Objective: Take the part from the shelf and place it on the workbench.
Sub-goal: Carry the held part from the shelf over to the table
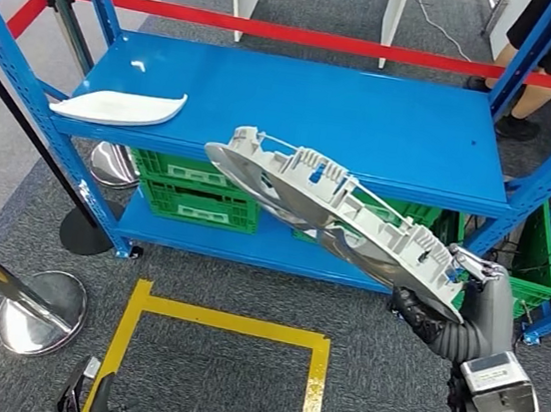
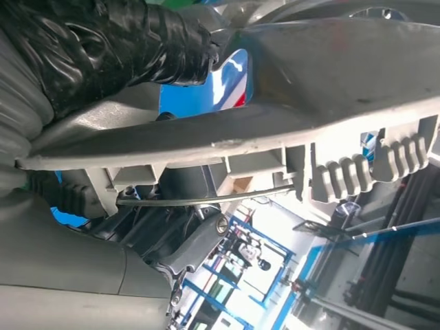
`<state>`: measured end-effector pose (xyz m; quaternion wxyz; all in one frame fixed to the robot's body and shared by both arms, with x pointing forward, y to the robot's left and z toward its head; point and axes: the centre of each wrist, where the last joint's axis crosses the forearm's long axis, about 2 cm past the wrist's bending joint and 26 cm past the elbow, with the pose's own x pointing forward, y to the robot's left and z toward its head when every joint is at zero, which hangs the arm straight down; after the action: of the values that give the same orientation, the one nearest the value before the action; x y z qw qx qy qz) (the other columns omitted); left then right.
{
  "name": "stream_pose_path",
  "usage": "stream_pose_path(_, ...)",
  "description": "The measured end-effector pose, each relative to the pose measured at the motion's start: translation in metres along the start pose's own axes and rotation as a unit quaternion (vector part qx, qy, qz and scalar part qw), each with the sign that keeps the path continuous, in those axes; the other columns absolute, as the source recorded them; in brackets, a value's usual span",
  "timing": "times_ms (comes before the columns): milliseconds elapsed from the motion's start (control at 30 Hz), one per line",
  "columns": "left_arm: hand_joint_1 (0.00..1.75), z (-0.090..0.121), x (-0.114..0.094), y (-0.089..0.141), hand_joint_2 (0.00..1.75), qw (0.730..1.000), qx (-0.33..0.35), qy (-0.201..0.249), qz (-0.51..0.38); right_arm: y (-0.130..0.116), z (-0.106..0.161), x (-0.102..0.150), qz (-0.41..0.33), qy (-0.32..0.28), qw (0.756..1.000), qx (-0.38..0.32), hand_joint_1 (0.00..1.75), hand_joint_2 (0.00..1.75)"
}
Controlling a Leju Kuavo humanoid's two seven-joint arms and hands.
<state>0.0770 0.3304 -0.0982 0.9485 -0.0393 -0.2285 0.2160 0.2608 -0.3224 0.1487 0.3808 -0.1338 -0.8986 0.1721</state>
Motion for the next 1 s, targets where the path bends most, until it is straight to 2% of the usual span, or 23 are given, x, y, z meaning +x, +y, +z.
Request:
stream_pose_path(333, 0.0, 0.001, -0.002, 0.0, 0.0, 1.0, -0.004, 0.003, -0.007, -0.001, -0.001, 0.001, 0.001, -0.002, 1.0, -0.003, 1.75, 1.75)
stream_pose_path(600, 0.0, -0.002, 0.01, -0.003, 0.0, 1.0, -0.008, -0.007, -0.01, -0.003, -0.006, -0.001, 0.002, -0.007, 1.0, -0.009, 1.75, 1.75)
stream_pose_path(1000, 0.0, -0.002, 0.01, -0.005, 0.0, 1.0, -0.009, -0.007, -0.008, -0.007, -0.003, -0.006, 0.008, 0.003, 1.0, -0.014, 1.75, 1.75)
